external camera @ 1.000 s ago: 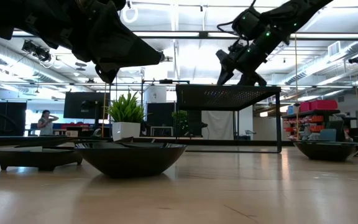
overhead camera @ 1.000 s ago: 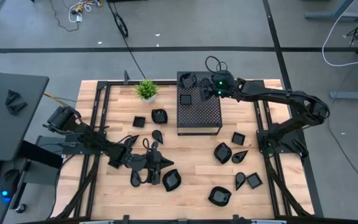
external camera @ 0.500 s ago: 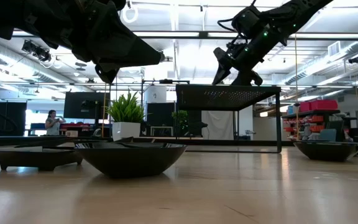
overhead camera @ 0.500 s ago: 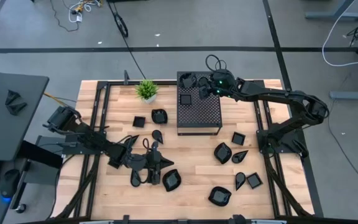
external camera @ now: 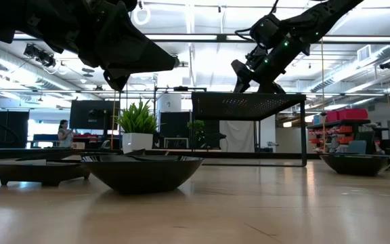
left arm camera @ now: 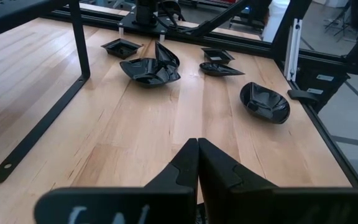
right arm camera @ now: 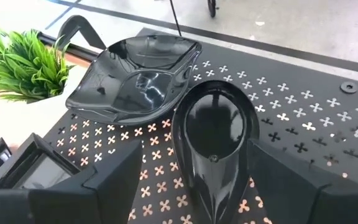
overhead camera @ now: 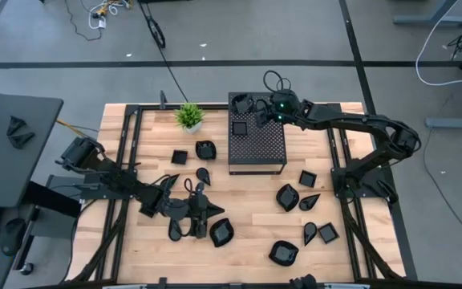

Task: Pick & Place Mini shaped plates
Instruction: Stack the drop shaped plate on top of the drop shaped plate on the shelf, then stack the leaf shaped plate on top of the leaf shaped plates on the shelf

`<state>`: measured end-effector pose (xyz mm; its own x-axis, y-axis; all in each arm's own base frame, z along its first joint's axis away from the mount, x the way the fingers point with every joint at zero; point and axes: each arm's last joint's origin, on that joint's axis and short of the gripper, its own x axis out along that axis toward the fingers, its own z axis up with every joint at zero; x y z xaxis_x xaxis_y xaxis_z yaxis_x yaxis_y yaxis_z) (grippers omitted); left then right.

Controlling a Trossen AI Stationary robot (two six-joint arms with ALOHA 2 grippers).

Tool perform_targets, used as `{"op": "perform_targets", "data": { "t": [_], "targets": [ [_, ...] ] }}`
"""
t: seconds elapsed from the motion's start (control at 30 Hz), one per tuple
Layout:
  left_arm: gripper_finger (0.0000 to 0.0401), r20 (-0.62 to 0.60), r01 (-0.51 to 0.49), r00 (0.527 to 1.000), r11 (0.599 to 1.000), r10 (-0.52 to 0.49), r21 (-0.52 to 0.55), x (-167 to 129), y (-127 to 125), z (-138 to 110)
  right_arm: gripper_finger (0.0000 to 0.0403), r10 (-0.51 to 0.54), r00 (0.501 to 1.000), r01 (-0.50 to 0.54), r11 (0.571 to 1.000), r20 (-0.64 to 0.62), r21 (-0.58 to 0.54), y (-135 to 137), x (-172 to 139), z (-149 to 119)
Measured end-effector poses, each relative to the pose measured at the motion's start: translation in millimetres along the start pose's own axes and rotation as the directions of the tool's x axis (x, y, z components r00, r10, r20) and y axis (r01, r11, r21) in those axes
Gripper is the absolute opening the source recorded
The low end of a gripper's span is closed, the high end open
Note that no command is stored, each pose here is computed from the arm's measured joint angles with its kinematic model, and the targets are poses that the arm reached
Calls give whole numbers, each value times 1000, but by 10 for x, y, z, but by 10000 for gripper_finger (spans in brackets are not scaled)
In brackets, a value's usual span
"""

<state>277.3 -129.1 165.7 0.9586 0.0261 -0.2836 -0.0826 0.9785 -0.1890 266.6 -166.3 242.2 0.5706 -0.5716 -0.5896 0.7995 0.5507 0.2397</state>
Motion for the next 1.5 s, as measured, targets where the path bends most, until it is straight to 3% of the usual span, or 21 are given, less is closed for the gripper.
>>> {"op": "perform_targets", "data": {
  "t": [0.33, 0.63, 1.1, 1.33, 1.5],
  "targets": [
    [14, 0, 0, 1000, 1000, 0, 0, 0, 0, 0, 291, 27, 998, -27, 1000, 54, -1, 8, -179, 94],
    [14, 0, 0, 1000, 1000, 0, -1, 0, 0, 0, 291, 60, 997, -60, 998, -56, 3, 115, -260, -50],
    [14, 1, 0, 1000, 1000, 0, -1, 0, 0, 1, 291, 178, 979, -178, 984, -97, 12, 264, -297, -110],
    [14, 1, 0, 1000, 1000, 0, -2, 0, 0, 1, 291, 215, 976, -216, 976, -48, -24, 298, -361, -56],
    [14, 1, 0, 1000, 1000, 0, -2, 0, 0, 1, 291, 281, 958, -286, 944, -53, -168, 446, -448, -111]
  ]
}}
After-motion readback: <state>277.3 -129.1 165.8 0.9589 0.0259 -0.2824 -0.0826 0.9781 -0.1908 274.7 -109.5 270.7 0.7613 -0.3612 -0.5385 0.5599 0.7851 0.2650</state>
